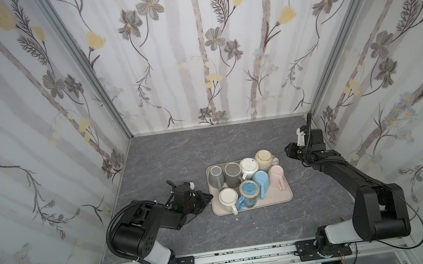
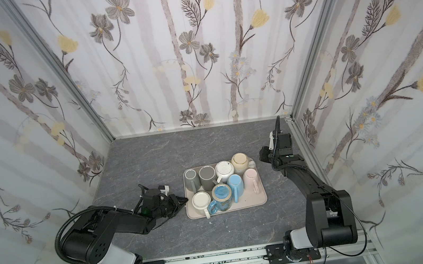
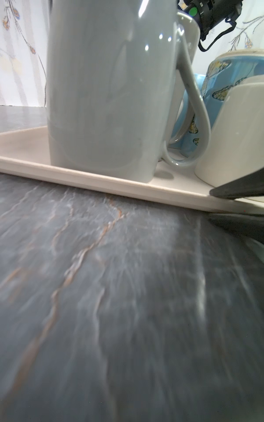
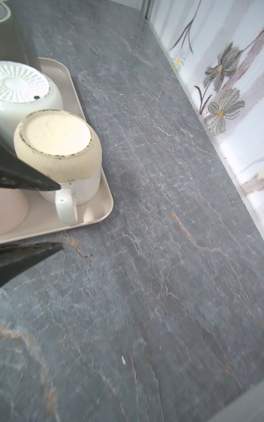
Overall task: Turn the mug right side up
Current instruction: 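Push tray with left gripper toward right gripper while right gripper lowers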
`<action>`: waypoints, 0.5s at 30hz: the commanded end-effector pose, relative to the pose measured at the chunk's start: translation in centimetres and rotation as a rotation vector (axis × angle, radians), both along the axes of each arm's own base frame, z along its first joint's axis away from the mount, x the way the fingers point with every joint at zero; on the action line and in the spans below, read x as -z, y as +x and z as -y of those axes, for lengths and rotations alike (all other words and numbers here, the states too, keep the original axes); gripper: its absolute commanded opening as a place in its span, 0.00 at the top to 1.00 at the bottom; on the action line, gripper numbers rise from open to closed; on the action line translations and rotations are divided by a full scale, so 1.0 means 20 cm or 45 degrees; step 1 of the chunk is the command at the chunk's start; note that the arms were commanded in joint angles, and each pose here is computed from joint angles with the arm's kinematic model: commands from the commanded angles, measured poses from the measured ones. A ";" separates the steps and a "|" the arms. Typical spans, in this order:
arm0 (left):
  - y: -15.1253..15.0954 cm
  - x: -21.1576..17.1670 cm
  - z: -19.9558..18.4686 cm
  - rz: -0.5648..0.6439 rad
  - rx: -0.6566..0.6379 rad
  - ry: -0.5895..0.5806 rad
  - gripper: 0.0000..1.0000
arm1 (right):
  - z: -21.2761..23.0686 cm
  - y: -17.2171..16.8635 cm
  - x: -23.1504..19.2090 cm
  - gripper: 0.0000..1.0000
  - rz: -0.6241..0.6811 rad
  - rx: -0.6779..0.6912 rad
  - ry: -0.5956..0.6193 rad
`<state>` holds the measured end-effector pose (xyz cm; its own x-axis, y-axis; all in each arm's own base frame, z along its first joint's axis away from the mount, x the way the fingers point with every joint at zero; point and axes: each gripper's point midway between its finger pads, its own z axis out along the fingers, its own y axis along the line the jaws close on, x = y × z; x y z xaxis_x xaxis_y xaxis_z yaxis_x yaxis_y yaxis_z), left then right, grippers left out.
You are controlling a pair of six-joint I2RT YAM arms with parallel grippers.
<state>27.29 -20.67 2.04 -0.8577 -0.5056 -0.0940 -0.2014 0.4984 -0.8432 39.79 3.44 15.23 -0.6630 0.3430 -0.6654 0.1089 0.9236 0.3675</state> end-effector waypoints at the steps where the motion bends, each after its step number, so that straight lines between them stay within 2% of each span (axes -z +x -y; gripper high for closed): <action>1: 0.09 -0.11 0.18 0.038 -0.013 -0.159 0.86 | 0.03 -0.05 -0.05 0.64 0.014 0.022 -0.037; 4: 0.14 -0.12 0.36 0.041 0.034 -0.224 0.87 | 0.03 -0.08 -0.11 0.64 0.043 0.022 -0.026; 9: 0.24 -0.15 0.61 0.059 0.036 -0.377 0.99 | 0.04 -0.15 -0.20 0.64 0.091 0.037 -0.042; 15: 0.31 -0.17 0.85 0.091 0.066 -0.331 0.98 | 0.04 -0.23 -0.22 0.64 0.085 0.036 -0.037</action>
<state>32.04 -35.72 3.02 -0.8952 -0.4451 -0.0218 -0.1435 0.3343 -0.9315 36.02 2.71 20.11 -0.5891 0.3414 -0.7324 0.0986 0.9299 0.3542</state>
